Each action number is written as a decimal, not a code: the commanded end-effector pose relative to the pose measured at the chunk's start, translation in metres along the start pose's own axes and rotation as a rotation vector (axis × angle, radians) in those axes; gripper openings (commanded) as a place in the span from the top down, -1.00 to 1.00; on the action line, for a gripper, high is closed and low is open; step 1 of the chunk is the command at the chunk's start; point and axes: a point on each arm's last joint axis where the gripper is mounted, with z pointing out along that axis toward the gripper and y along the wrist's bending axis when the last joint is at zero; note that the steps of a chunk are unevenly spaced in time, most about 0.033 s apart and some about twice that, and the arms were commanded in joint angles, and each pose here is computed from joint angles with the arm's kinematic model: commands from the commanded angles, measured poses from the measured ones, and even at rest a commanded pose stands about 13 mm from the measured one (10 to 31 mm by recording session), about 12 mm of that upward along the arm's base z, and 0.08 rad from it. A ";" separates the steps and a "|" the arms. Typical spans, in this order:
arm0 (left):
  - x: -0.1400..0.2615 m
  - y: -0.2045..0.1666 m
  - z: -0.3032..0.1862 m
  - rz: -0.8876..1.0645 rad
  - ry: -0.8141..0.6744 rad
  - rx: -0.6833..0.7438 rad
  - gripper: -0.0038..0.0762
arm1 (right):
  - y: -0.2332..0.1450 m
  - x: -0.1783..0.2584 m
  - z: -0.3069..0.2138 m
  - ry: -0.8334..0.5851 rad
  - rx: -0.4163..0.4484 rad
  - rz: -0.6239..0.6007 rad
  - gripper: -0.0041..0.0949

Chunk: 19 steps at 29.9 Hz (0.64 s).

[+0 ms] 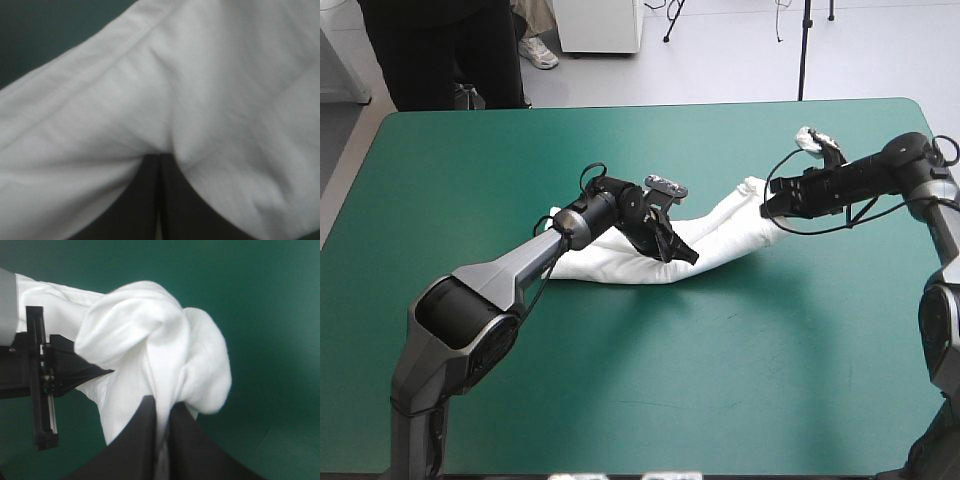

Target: Fold the cloth

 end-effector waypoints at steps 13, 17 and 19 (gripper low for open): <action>-0.008 -0.004 -0.033 0.041 -0.034 -0.049 0.93 | 0.049 -0.004 -0.044 -0.097 -0.054 -0.097 0.95; -0.018 0.003 -0.073 0.055 -0.044 -0.211 0.93 | 0.050 -0.004 -0.045 -0.100 -0.058 -0.090 0.95; -0.022 0.004 -0.104 0.059 -0.064 -0.293 0.93 | 0.053 -0.004 -0.047 -0.110 -0.069 -0.081 0.95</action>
